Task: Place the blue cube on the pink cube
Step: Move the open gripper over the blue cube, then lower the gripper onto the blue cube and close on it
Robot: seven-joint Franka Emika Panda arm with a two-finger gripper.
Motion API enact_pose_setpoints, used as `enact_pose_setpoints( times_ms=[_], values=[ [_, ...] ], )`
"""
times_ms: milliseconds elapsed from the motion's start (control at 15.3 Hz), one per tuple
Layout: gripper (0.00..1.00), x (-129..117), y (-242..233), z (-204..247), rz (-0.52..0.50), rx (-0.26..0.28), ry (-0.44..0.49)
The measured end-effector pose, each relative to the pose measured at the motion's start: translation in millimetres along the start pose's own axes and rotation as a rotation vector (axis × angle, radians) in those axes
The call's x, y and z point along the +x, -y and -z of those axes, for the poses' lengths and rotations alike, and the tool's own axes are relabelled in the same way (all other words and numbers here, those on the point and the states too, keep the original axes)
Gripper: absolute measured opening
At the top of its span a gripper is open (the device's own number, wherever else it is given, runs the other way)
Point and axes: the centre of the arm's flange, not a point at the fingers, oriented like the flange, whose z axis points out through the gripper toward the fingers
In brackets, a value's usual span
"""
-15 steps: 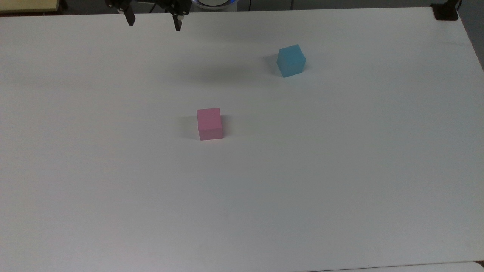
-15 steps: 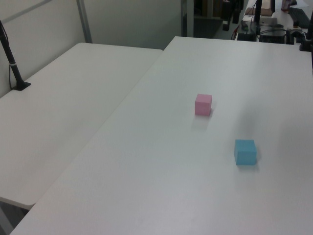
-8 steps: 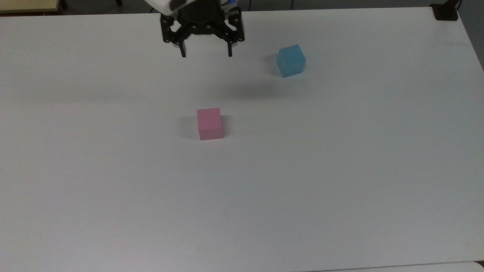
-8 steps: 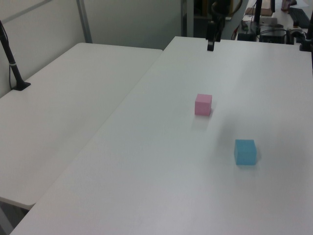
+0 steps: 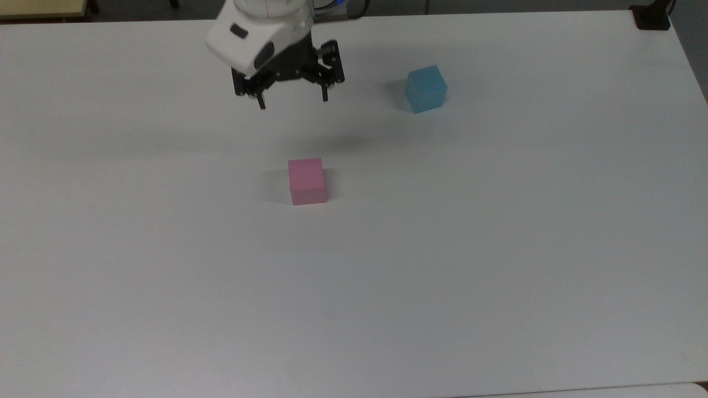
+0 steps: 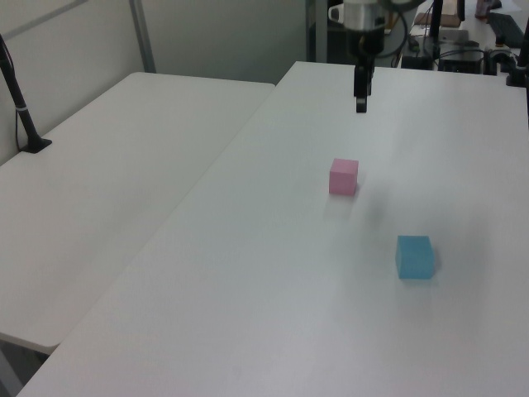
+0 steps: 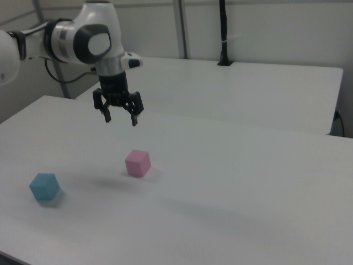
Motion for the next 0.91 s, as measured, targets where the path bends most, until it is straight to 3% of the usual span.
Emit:
enact_pose_setpoints(
  times_ms=[326,587,913],
  values=[
    [1.00,-4,47,-26,0.083,0.015,0.046],
    [1.00,-39,142,-40,0.195,0.020,0.099],
    [1.00,-72,226,-71,0.251,-0.001,0.140]
  ],
)
